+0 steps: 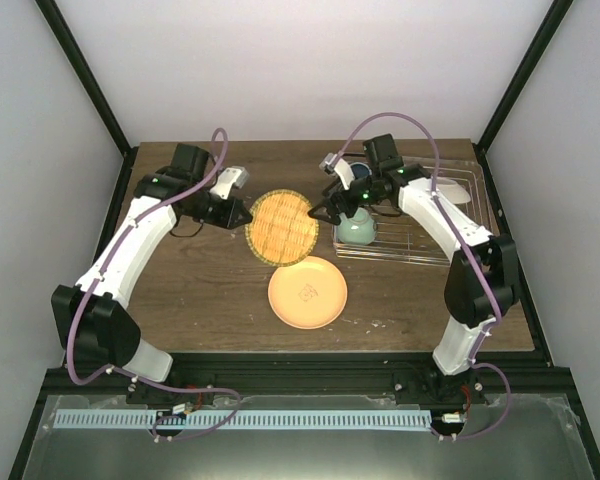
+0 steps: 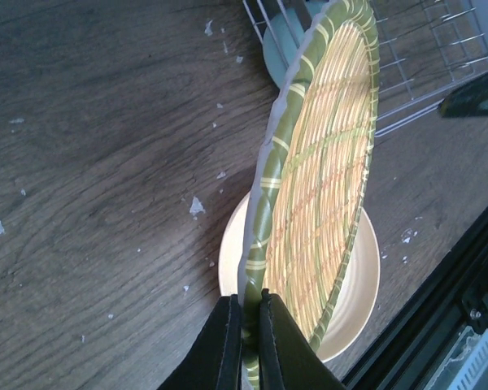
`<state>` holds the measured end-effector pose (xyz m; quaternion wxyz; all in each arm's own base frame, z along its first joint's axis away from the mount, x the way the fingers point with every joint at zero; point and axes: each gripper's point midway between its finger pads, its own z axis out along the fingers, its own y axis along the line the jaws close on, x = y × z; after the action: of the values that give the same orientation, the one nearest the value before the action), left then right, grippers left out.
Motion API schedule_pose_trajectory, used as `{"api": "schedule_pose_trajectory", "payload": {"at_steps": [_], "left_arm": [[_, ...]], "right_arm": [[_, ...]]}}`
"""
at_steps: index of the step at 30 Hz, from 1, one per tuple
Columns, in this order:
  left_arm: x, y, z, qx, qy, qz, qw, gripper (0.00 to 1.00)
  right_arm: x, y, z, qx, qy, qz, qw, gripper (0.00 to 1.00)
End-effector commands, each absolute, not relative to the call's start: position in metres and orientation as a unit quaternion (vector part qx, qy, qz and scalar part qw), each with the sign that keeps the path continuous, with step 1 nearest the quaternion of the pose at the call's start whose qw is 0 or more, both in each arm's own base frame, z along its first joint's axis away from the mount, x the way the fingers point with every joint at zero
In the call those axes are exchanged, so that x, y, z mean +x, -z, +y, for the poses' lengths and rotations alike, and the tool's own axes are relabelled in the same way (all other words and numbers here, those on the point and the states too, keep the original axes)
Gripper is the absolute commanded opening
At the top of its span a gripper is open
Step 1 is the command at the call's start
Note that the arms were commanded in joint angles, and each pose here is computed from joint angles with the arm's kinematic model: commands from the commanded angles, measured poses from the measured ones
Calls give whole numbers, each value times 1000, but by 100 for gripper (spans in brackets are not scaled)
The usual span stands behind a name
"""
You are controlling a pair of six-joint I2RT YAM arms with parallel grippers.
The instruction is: Load the mixed dishes into the dish rack
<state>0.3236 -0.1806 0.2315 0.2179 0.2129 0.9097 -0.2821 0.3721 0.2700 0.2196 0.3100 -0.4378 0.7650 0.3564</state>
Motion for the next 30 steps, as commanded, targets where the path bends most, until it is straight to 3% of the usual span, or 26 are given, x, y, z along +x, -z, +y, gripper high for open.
{"api": "schedule_pose_trajectory", "payload": {"at_steps": [1,7,13,17,19,22,23,25,30], "left_arm": [[333,-267,-193,242,309,880,266,0],[338,-280,-197,244,319,870,286,0],[337,-278,-197,244,320,871,282,0],[338,-274,-196,242,316,873,281,0],[339,-270,-195,240,311,876,279,8],[339,-262,-193,239,304,881,273,29],[339,-259,-192,237,301,884,269,43],[339,-254,-190,234,294,888,266,59],[345,-244,-182,221,269,898,267,87]], "right_arm": [[363,-217,295,-465,-390,734,304,96],[356,-205,313,-473,-414,726,279,85],[351,-216,320,-474,-441,714,266,37],[350,-222,319,-476,-437,713,270,16],[351,-222,318,-476,-431,718,268,8],[352,-224,315,-476,-418,726,268,1],[353,-225,314,-477,-412,728,270,1],[356,-227,311,-477,-397,734,275,1],[364,-240,298,-484,-337,750,299,1]]}}
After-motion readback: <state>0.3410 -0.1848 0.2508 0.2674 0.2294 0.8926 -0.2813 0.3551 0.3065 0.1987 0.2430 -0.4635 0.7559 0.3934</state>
